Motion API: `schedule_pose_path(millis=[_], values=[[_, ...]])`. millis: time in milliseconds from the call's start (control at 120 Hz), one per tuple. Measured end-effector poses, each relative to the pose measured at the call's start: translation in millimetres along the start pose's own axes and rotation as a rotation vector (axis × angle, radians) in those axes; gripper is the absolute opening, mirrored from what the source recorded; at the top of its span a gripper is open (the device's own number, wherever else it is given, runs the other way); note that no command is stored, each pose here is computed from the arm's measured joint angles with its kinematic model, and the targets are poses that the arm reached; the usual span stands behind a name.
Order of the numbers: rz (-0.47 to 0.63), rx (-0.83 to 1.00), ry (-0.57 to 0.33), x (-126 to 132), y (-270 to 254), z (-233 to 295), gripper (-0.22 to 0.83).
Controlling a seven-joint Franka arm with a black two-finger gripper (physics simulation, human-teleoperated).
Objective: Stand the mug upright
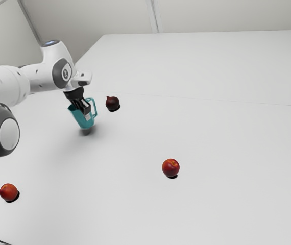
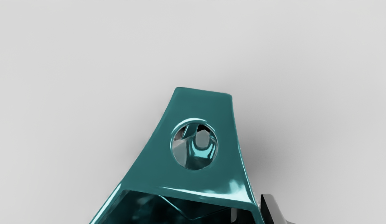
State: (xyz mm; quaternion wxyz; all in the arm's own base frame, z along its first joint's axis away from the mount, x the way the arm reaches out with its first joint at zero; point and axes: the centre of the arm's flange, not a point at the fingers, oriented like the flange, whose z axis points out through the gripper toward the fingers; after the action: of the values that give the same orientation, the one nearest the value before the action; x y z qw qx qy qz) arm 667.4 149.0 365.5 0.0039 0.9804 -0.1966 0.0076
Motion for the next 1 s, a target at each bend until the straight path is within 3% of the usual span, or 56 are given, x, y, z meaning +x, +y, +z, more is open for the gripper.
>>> schedule_pose_path(millis=[392, 558, 658, 833, 933, 1000], values=[[-0.101, -0.024, -0.028, 6, 46, 25, -0.16], [-0.146, -0.032, -0.027, 7, 48, 27, 0.21], [-0.17, -0.032, -0.023, 7, 48, 24, 0.36], [-0.191, -0.018, 0.025, 9, 52, -23, 0.5], [-0.187, -0.009, 0.088, 3, 65, -101, 0.55], [-0.153, 0.021, 0.132, 14, 85, -170, 0.56]])
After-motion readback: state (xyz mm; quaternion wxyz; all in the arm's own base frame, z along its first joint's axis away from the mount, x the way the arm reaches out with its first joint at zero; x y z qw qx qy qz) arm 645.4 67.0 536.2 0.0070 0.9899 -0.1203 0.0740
